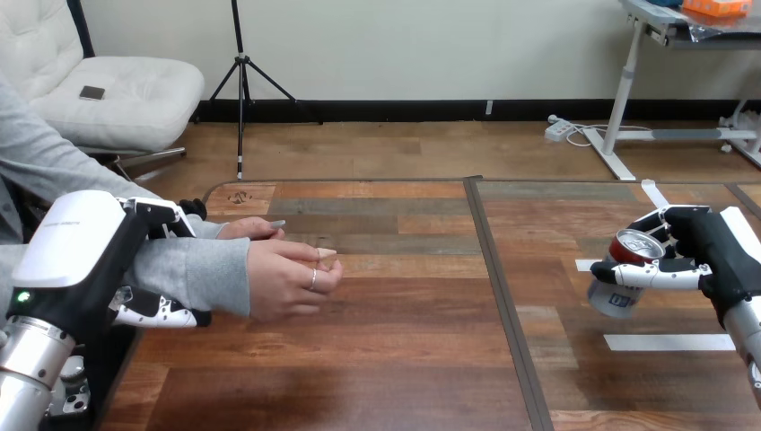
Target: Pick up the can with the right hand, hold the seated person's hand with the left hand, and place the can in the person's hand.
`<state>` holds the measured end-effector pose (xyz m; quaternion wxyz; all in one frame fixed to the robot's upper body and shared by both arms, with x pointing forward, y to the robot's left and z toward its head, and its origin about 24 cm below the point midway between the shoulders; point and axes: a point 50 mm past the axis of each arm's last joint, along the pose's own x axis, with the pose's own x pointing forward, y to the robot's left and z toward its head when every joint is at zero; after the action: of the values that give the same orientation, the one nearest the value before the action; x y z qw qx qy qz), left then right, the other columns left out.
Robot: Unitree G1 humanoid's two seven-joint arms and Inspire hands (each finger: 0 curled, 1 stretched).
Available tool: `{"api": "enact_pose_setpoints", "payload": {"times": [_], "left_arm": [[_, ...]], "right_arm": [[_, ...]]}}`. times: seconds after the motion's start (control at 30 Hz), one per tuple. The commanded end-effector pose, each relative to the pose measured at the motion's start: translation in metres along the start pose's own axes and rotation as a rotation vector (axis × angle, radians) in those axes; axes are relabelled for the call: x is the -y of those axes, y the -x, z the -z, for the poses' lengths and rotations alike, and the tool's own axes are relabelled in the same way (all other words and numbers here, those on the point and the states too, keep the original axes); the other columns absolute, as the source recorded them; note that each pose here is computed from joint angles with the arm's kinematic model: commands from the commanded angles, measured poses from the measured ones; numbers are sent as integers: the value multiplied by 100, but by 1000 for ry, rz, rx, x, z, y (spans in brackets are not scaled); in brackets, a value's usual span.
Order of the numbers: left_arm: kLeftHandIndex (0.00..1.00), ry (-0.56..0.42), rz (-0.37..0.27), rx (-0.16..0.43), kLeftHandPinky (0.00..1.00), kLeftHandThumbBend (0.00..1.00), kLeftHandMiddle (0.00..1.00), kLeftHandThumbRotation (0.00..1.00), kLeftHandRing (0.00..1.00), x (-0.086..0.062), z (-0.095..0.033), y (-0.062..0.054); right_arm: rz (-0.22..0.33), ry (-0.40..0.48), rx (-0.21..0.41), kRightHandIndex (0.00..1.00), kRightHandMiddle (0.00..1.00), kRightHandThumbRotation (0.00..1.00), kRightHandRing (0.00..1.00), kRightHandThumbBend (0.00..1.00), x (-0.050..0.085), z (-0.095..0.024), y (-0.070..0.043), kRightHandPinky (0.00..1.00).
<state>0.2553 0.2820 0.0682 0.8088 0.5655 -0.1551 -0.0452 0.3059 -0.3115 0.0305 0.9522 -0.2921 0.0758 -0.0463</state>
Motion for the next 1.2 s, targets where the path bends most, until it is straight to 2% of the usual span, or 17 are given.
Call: {"api": "enact_pose_setpoints", "payload": {"times": [0.0, 0.43, 0.53, 0.87, 1.17], "left_arm": [[40, 3, -224, 106, 17, 96, 29, 0, 21, -35, -20, -26], [40, 9, -232, 119, 19, 96, 31, 0, 23, -31, -26, -26], [39, 9, -231, 119, 20, 96, 31, 0, 24, -29, -28, -26], [39, 47, -251, 113, 19, 94, 31, 0, 23, -18, -33, -24], [39, 99, -267, 109, 18, 94, 31, 0, 22, -8, -38, -24]], "right_arm": [[72, -6, 154, 43, 40, 0, 33, 86, 17, -41, -18, 29], [80, -17, 165, 44, 40, 0, 34, 85, 13, -42, -18, 29], [75, 3, 176, 44, 41, 0, 35, 85, 13, -43, -18, 31], [80, 6, 182, 44, 42, 0, 38, 84, 12, -45, -18, 34], [74, -6, 185, 44, 40, 0, 34, 84, 11, -46, -19, 30]]}}
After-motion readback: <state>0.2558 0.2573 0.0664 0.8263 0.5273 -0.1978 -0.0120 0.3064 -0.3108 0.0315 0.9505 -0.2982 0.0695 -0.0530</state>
